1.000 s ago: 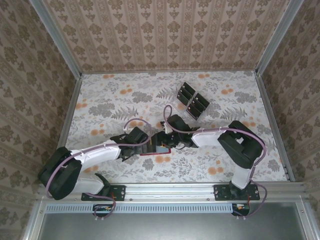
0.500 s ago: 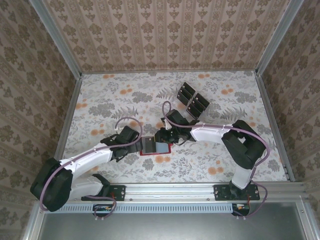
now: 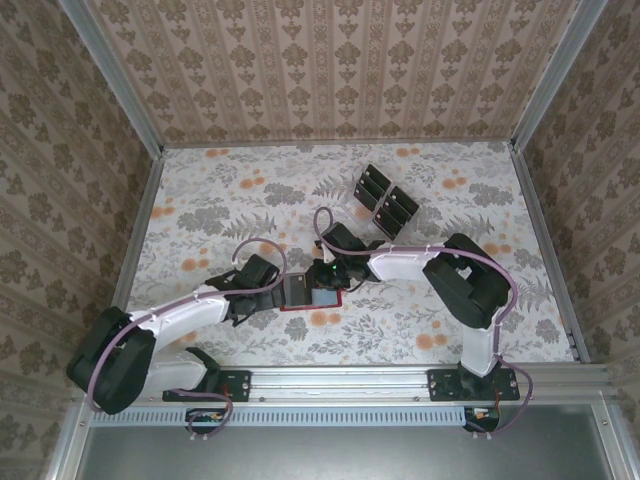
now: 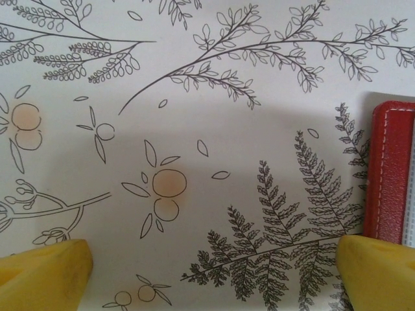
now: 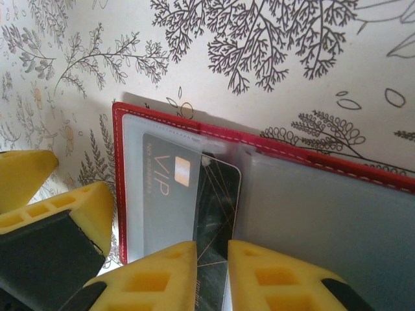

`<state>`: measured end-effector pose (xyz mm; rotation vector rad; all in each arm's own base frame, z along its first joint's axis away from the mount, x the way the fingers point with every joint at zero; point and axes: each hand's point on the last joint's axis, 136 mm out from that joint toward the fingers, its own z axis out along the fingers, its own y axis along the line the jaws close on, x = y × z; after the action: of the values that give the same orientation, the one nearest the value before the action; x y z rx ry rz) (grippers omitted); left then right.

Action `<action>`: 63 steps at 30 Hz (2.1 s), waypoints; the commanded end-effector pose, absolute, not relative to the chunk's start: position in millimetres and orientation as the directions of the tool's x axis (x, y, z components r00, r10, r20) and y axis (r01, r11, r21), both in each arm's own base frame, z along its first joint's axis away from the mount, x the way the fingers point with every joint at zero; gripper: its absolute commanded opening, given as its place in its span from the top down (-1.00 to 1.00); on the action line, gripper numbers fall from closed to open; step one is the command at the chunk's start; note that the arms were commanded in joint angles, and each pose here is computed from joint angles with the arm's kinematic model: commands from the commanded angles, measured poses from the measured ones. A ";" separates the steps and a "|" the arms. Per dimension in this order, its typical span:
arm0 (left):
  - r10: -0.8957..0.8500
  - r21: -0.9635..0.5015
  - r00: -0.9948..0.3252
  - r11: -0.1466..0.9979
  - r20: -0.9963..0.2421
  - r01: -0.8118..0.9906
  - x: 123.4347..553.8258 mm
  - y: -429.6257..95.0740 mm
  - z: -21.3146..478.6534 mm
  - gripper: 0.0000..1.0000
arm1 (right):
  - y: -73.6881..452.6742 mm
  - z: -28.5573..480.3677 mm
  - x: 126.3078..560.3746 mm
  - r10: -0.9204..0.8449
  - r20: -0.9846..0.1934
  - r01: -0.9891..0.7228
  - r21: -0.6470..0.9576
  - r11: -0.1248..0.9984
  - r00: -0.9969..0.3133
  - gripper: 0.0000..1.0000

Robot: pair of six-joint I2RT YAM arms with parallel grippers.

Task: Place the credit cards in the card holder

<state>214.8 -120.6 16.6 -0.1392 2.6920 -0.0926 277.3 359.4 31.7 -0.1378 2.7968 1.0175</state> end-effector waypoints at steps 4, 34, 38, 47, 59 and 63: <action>-0.092 -0.091 -0.911 0.994 -0.402 -0.060 214.6 -124.5 6.2 -1.00 | 368.6 26.2 274.7 -0.034 -0.156 -0.126 0.632 0.765 -0.987 0.68; -0.134 -0.131 -0.879 0.988 -0.459 -0.082 219.3 -118.5 35.3 -1.00 | 378.8 65.8 277.2 -0.019 -0.227 -0.168 0.656 0.736 -0.974 0.38; -0.154 -0.131 -0.871 0.986 -0.467 -0.104 220.7 -110.7 39.7 -1.00 | 368.3 62.6 274.8 -0.025 -0.231 -0.169 0.629 0.759 -0.973 0.33; -0.160 -0.112 -0.876 0.986 -0.455 -0.122 221.4 -103.9 36.3 -1.00 | 372.7 43.0 272.5 -0.032 -0.193 -0.150 0.635 0.758 -0.981 0.21; -0.154 -0.108 -0.880 0.987 -0.449 -0.118 223.9 -106.2 33.7 -1.00 | 383.3 32.5 269.0 -0.044 -0.167 -0.144 0.649 0.747 -0.985 0.21; -0.157 -0.112 -0.879 0.987 -0.450 -0.118 224.8 -107.3 33.2 -1.00 | 385.8 29.9 268.3 -0.048 -0.160 -0.142 0.651 0.746 -0.986 0.21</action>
<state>223.9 -107.4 33.3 -0.2186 2.6478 -0.1193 272.9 379.0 32.8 -0.1384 2.7966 1.0339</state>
